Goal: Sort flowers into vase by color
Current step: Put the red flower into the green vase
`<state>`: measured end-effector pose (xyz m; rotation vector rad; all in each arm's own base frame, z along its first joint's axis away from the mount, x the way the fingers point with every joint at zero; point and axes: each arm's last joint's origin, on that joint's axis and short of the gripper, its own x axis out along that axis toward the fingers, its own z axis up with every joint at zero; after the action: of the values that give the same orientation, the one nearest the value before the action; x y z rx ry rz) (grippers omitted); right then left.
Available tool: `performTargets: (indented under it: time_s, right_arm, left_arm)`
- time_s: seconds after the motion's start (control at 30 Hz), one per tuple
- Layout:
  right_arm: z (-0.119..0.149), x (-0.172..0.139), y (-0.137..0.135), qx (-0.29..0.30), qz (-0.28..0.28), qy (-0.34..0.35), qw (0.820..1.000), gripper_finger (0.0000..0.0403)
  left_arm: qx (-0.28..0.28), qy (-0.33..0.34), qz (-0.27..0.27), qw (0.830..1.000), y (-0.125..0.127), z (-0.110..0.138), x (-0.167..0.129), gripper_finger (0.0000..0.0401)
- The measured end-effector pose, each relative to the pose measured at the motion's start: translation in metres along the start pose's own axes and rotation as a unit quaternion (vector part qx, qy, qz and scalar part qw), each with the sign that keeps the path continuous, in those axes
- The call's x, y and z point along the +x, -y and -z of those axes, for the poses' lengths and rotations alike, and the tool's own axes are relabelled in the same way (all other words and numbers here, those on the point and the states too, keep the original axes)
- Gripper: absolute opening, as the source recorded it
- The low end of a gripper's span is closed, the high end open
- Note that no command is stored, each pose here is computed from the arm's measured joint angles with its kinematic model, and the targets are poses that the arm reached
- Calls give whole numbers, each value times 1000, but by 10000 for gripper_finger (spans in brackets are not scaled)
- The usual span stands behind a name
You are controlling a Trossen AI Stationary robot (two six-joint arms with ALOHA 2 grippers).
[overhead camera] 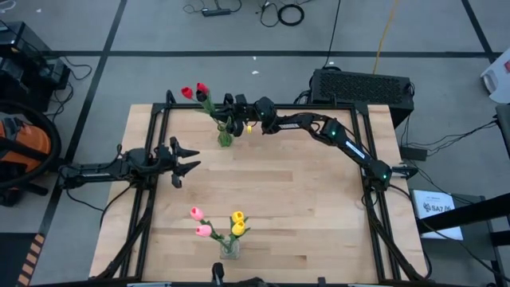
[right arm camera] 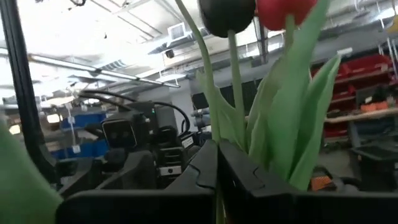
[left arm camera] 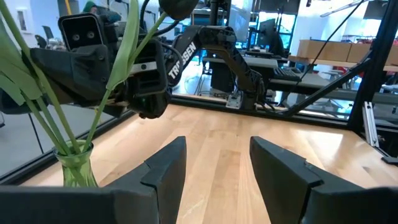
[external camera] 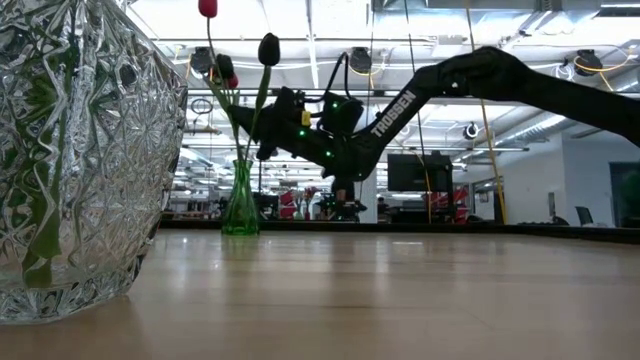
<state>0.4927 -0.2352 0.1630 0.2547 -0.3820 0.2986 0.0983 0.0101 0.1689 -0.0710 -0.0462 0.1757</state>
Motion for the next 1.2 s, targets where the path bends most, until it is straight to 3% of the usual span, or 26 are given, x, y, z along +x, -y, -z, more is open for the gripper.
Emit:
performTargets:
  time_s: [0.3,0.53,0.93,1.2]
  right_arm:
    - [-8,-13,12,51,-26,-23,998,0]
    - [-11,-17,16,49,-26,-24,998,4]
    - [-11,-18,14,59,-54,-42,996,54]
    - [-20,-23,14,70,-73,-25,995,55]
  left_arm:
    - [0,0,0,1000,0,0,0,185]
    - [0,0,0,1000,0,0,0,185]
    - [0,0,0,1000,0,0,0,185]
    - [0,0,0,1000,0,0,0,185]
